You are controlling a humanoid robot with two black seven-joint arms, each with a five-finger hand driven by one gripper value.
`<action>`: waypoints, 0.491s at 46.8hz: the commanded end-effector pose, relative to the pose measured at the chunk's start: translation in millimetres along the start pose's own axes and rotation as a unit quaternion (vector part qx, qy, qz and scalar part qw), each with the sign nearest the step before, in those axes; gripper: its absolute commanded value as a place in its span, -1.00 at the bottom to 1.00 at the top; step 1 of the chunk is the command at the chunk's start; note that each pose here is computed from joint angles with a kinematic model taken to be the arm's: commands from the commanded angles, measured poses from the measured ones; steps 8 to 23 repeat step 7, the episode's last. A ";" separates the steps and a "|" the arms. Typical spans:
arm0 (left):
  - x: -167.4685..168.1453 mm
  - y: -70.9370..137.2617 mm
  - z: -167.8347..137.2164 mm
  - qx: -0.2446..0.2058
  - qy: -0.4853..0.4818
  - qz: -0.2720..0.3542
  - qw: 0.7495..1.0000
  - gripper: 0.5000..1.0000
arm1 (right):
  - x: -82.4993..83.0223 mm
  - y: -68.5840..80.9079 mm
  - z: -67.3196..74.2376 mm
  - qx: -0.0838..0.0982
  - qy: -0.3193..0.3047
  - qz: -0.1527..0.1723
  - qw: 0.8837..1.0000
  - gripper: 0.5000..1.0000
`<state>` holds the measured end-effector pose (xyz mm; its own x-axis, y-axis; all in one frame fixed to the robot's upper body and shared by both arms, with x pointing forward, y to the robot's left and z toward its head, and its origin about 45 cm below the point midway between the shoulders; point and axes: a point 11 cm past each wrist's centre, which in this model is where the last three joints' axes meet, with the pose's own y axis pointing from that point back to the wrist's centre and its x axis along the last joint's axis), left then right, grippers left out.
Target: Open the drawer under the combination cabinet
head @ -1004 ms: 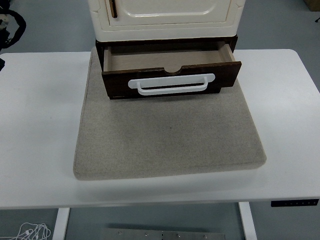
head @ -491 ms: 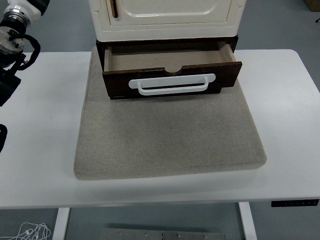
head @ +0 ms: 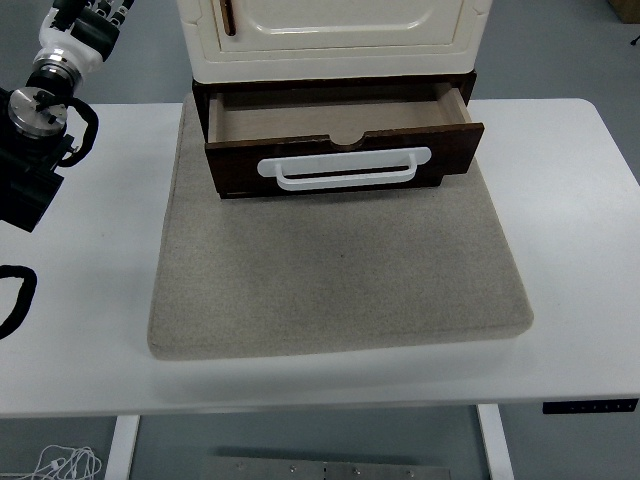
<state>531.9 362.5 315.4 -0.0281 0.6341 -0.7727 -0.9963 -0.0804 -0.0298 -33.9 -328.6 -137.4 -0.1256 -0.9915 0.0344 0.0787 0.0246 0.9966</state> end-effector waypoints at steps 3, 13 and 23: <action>4.3 2.0 -15.6 0.013 0.006 0.005 1.000 1.00 | -0.1 0.0 -0.1 0.000 0.000 -0.001 1.000 0.71; 4.7 2.5 -21.7 0.018 0.008 0.007 1.000 1.00 | 0.0 0.0 0.8 -0.001 0.000 0.000 1.000 0.71; 4.7 2.5 -21.7 0.018 0.008 0.007 1.000 1.00 | 0.0 0.0 0.8 -0.001 0.000 0.000 1.000 0.71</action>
